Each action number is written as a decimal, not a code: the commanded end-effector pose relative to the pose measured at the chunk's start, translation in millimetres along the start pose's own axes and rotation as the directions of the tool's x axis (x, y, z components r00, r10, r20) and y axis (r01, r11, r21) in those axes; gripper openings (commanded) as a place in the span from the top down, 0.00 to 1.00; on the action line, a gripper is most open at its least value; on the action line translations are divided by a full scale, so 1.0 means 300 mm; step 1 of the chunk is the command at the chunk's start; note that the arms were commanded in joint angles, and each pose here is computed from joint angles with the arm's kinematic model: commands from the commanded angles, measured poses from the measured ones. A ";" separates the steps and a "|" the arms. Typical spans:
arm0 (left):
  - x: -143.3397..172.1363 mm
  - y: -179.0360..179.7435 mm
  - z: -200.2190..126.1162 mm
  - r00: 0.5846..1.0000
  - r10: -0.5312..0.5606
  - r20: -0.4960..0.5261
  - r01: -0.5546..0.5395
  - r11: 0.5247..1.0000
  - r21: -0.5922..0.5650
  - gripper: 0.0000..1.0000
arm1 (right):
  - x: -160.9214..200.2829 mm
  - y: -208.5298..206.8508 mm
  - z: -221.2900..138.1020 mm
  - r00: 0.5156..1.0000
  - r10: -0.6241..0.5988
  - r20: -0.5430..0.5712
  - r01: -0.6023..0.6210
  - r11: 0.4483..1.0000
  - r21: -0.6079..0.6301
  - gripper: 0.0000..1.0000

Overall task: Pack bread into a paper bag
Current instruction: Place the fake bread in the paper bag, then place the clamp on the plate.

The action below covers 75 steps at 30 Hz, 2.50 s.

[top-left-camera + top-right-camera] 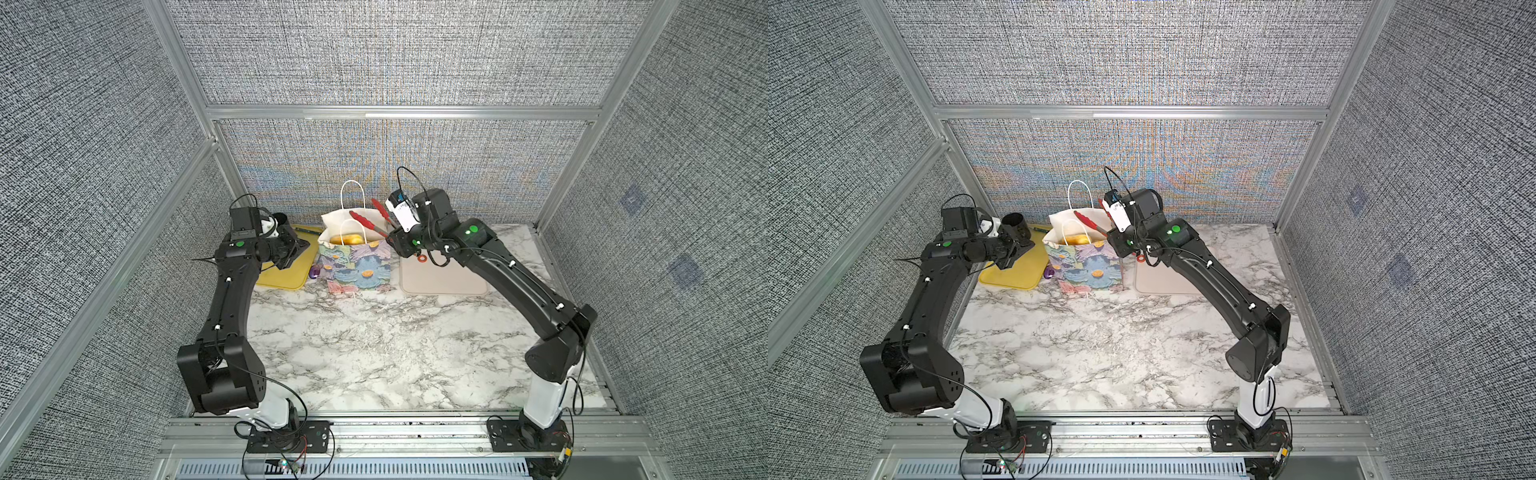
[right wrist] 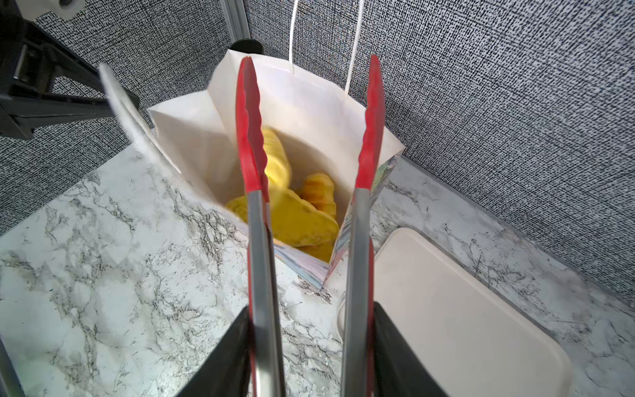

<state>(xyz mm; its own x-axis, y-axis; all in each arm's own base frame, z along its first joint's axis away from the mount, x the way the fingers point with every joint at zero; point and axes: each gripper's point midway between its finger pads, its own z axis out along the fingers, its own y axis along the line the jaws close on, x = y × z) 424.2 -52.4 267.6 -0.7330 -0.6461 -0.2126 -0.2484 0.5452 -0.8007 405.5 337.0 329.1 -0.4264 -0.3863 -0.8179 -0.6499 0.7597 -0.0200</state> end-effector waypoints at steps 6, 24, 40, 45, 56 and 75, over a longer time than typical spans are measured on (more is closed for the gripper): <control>-0.006 -0.010 -0.007 1.000 0.013 0.009 -0.013 1.000 0.003 0.98 | -0.086 -0.077 -0.085 0.994 0.019 0.109 -0.032 0.992 0.118 0.50; -0.007 -0.001 -0.077 0.989 0.139 0.059 -0.133 0.987 -0.091 0.98 | 0.303 -0.443 -0.245 0.931 0.366 -0.014 -0.329 0.852 0.408 0.67; 0.029 0.015 -0.167 0.957 0.257 0.136 -0.242 0.964 -0.113 0.98 | 0.573 -0.451 -0.260 0.846 0.523 -0.104 -0.424 0.777 0.465 0.68; 0.026 0.064 -0.229 0.931 0.308 0.198 -0.264 0.939 -0.220 0.98 | 0.649 -0.420 -0.261 0.827 0.551 -0.109 -0.454 0.770 0.449 0.68; 0.032 0.069 -0.279 0.915 0.337 0.221 -0.282 0.927 -0.246 0.97 | 0.602 -0.442 -0.259 0.844 0.529 -0.089 -0.438 0.775 0.456 0.68; 0.056 0.083 -0.364 0.900 0.342 0.271 -0.254 0.915 -0.313 0.96 | 0.664 -0.586 -0.152 0.838 0.530 -0.130 -0.387 0.744 0.544 0.67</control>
<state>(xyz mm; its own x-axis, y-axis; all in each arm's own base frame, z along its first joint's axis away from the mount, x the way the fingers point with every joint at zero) 337.9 4.5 307.4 -0.5749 -0.5393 -0.6153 -0.2196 0.8262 -0.5189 393.2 102.3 186.8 -0.8200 0.0128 -0.5722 0.0225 0.9997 -0.0098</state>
